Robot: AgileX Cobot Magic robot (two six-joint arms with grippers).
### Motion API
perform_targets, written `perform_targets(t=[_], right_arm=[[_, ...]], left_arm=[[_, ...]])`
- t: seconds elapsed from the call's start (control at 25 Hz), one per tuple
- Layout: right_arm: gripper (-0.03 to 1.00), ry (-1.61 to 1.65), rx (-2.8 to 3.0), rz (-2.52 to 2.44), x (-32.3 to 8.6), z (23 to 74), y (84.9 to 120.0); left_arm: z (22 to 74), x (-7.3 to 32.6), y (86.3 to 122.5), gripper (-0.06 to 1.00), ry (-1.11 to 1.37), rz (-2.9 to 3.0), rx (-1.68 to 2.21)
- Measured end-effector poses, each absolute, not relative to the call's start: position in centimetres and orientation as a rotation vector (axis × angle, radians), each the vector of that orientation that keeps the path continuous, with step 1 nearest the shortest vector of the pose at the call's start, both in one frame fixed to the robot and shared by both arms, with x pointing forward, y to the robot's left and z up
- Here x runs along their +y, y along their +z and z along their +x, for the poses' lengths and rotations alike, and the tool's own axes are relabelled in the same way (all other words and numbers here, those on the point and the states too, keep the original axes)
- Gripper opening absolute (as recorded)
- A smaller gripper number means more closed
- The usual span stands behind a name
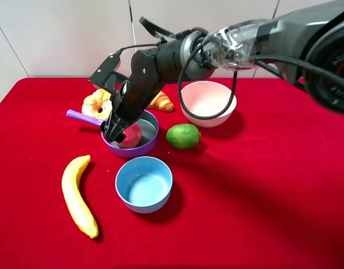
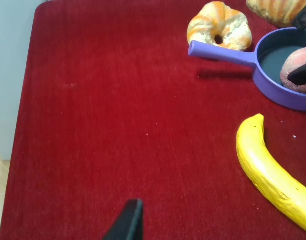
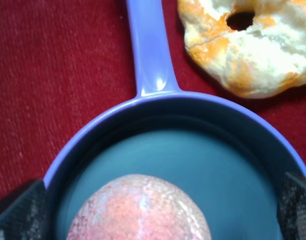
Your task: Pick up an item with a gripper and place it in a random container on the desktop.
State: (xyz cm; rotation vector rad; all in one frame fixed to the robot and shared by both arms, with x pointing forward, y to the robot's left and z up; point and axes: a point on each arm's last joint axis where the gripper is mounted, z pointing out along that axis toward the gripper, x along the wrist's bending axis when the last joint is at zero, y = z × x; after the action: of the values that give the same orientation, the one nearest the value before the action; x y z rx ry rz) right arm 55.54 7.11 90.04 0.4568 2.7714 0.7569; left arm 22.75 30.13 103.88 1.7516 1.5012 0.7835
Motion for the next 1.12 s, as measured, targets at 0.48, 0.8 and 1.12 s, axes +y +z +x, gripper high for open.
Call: perform_targets(t=[0.48,0.8,1.12], right_arm=[[0.69,0.649,2.895,0.561,5.6,53.8,94.5],[0.69,0.421,3.037,0.562,3.6,52.0,97.1],[0.69,0.16,3.09,0.545,1.1,50.5,100.1]], left_arm=[[22.7,30.1,103.9,0.99,0.783,1.752,1.501],[22.7,30.1,103.9,0.99,0.783,1.752,1.501],[22.7,30.1,103.9,0.99,0.783,1.752,1.501]])
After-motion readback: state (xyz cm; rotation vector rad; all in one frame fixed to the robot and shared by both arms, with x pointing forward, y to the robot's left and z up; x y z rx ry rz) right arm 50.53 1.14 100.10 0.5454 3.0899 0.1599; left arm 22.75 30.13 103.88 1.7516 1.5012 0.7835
